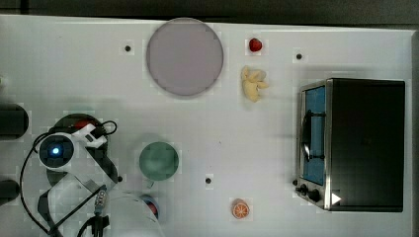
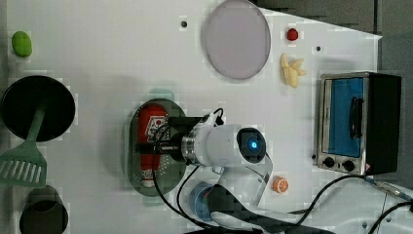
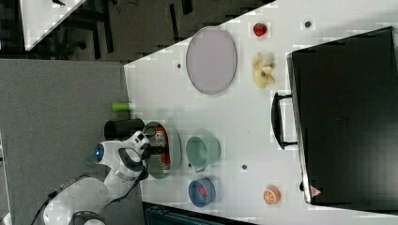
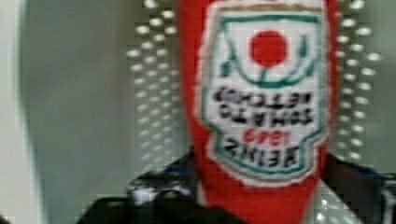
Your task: Pick ketchup from strainer and place it on the table
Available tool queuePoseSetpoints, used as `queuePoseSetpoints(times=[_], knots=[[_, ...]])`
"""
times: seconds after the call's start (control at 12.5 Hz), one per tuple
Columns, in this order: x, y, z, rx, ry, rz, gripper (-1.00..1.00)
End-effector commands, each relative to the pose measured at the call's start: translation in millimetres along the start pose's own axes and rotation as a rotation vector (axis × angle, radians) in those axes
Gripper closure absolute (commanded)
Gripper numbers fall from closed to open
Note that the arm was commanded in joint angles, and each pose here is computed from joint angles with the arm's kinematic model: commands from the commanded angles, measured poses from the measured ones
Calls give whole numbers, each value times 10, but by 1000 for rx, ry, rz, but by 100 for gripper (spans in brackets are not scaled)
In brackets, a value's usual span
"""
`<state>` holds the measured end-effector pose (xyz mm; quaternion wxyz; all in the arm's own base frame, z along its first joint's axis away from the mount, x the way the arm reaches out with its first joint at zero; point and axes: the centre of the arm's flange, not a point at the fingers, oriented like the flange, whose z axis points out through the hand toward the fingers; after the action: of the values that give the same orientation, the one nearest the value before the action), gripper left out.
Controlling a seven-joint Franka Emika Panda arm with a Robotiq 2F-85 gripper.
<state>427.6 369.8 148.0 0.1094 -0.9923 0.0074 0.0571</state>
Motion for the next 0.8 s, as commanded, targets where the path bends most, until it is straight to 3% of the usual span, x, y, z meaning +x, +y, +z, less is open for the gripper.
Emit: queuePoseSetpoints(times=[0.08, 0.56, 0.8], knots=[[-8, -290, -189, 19, 39, 10, -12], [77, -475, -1363, 19, 141, 86, -12], [179, -228, -2071, -25, 156, 209, -12]])
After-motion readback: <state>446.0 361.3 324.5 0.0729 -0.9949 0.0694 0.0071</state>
